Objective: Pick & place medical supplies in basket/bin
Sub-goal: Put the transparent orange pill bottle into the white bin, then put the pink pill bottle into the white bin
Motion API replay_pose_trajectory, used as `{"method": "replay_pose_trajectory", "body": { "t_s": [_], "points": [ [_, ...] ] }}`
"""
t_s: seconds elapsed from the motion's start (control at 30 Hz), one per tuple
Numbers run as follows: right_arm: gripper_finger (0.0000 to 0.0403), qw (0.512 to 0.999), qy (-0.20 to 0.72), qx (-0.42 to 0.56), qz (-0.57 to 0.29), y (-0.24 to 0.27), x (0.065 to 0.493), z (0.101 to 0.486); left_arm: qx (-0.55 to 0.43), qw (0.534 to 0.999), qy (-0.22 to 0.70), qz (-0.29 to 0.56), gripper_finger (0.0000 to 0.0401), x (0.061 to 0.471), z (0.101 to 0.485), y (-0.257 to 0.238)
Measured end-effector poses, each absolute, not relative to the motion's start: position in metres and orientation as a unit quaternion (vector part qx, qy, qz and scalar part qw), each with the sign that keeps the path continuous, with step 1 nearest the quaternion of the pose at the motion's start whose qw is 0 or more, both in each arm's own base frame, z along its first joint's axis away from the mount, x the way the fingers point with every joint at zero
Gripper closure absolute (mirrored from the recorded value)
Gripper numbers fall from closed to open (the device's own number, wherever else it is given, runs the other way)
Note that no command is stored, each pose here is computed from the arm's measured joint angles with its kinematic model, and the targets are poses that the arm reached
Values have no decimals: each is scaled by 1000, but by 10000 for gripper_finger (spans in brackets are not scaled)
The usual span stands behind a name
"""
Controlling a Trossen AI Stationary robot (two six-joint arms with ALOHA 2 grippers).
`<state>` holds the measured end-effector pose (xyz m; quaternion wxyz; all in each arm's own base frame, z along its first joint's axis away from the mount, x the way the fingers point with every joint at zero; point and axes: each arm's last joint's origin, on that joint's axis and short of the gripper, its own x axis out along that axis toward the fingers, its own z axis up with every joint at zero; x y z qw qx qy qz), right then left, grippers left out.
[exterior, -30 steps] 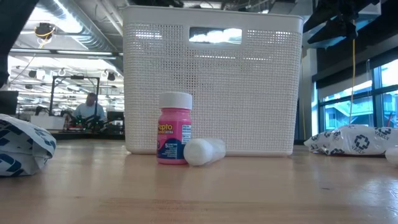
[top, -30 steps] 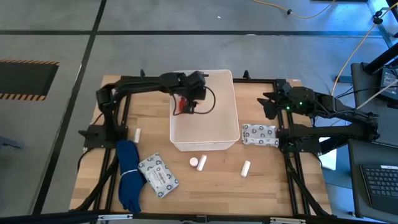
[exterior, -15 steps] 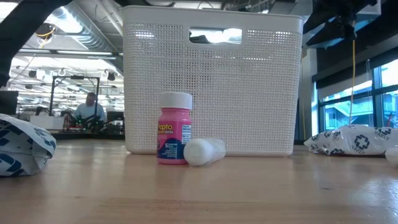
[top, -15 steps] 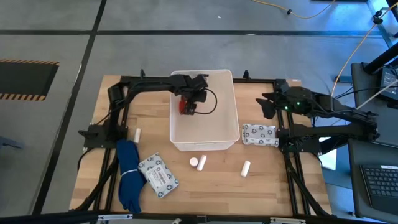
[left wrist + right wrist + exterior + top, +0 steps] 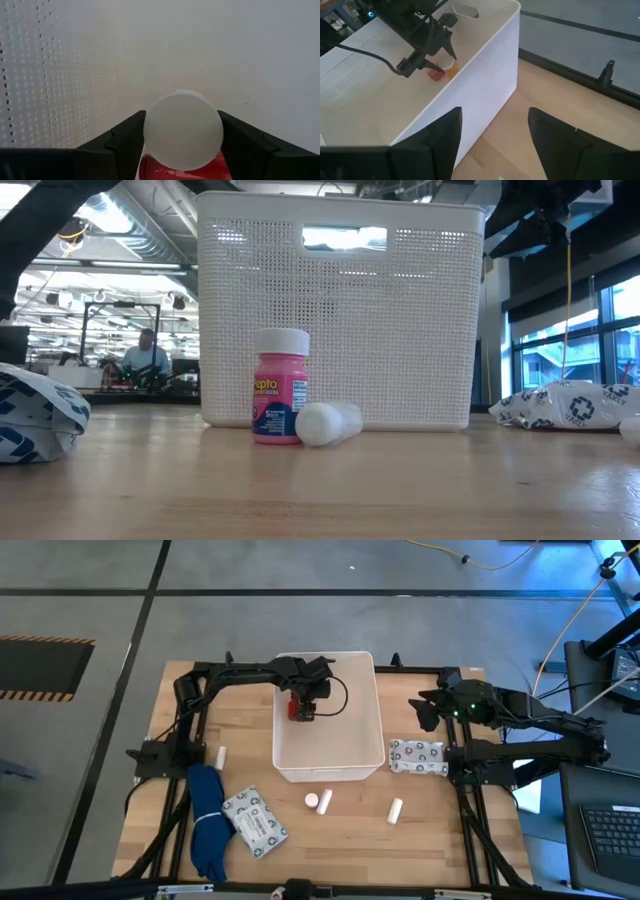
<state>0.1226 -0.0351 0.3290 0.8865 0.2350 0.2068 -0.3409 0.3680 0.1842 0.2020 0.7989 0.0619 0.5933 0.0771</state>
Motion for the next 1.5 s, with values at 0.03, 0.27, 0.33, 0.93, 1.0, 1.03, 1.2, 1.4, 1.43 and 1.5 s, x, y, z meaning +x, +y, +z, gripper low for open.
{"method": "replay_pose_trajectory", "body": {
  "t_s": [0.03, 0.27, 0.33, 0.93, 1.0, 1.03, 1.2, 1.4, 1.43, 1.5],
  "points": [
    [174, 886, 207, 235, -341, -35, 123, 329, 62, 799, 593, 77, 171, 368, 202, 184],
    [174, 887, 207, 235, -341, -35, 122, 329, 62, 799, 594, 78, 160, 368, 204, 184],
    [174, 887, 207, 235, -341, -35, 122, 329, 66, 801, 590, 82, 158, 370, 208, 185],
    [174, 887, 208, 232, -340, -35, 122, 329, 77, 853, 515, 35, 155, 385, 348, 152],
    [174, 889, 210, 227, -339, -35, 122, 329, 62, 864, 500, 2, 155, 383, 369, 135],
    [174, 890, 212, 221, -337, -35, 122, 329, 45, 870, 490, -8, 155, 381, 380, 126],
    [174, 897, 232, 182, -328, -35, 122, 328, -66, 894, 440, -47, 155, 375, 416, 68],
    [174, 899, 285, 135, -302, -33, 118, 323, 19, 897, 440, -43, 155, 376, 420, -35],
    [174, 898, 291, 133, -302, -33, 118, 322, 30, 899, 436, -32, 155, 378, 418, -50],
    [174, 894, 299, 138, -305, -33, 116, 320, 46, 900, 434, -14, 155, 378, 413, -80]
  ]
}}
